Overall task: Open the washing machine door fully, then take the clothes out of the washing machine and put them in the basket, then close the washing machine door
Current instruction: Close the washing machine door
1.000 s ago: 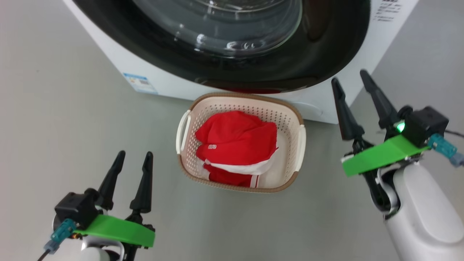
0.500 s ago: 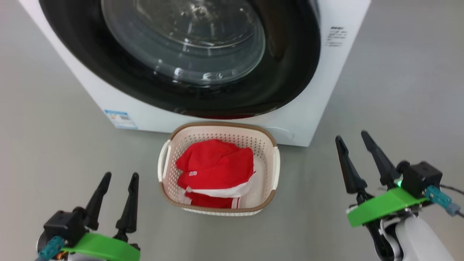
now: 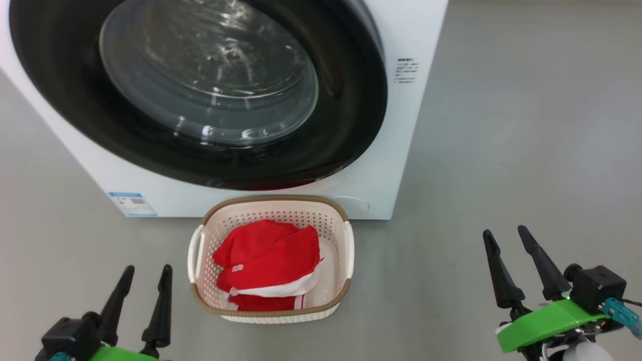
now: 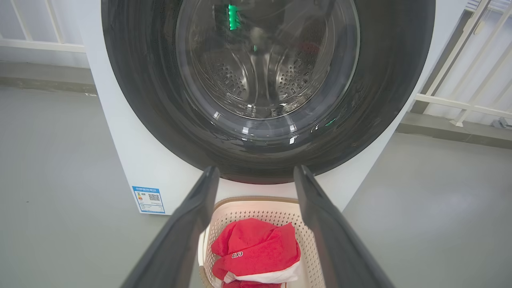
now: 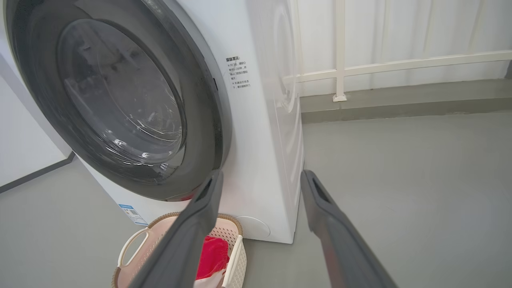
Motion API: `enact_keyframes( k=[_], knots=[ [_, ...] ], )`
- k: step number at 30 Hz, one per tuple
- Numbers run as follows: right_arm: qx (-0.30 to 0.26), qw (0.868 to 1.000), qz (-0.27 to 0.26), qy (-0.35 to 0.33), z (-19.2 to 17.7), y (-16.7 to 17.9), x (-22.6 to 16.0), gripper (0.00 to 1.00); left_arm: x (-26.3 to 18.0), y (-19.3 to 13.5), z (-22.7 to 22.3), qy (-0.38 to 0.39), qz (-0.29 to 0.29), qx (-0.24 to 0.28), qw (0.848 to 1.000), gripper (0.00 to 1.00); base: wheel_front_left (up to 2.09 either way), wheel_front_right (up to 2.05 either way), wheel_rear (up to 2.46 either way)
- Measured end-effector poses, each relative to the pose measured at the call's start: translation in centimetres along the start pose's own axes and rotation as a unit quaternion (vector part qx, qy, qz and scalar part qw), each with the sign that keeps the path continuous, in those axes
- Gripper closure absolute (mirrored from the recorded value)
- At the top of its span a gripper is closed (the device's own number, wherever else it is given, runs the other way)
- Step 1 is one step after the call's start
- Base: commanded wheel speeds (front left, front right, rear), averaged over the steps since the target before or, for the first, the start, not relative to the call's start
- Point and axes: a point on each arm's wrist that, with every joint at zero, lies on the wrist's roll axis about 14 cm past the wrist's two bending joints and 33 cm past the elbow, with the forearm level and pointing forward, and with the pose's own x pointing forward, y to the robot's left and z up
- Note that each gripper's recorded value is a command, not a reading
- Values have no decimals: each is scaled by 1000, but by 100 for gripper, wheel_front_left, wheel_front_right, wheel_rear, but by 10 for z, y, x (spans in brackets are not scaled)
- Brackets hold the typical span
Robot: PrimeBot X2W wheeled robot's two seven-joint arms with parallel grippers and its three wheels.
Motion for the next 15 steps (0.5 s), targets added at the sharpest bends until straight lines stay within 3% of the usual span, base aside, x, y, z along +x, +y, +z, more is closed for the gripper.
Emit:
enact_keyframes(
  k=[15],
  knots=[
    [-5, 997, -72, -14, 9, -44, -47, 0, -5, -6, -1, 2, -14, 1, 1000, 0, 0, 0, 0]
  ],
)
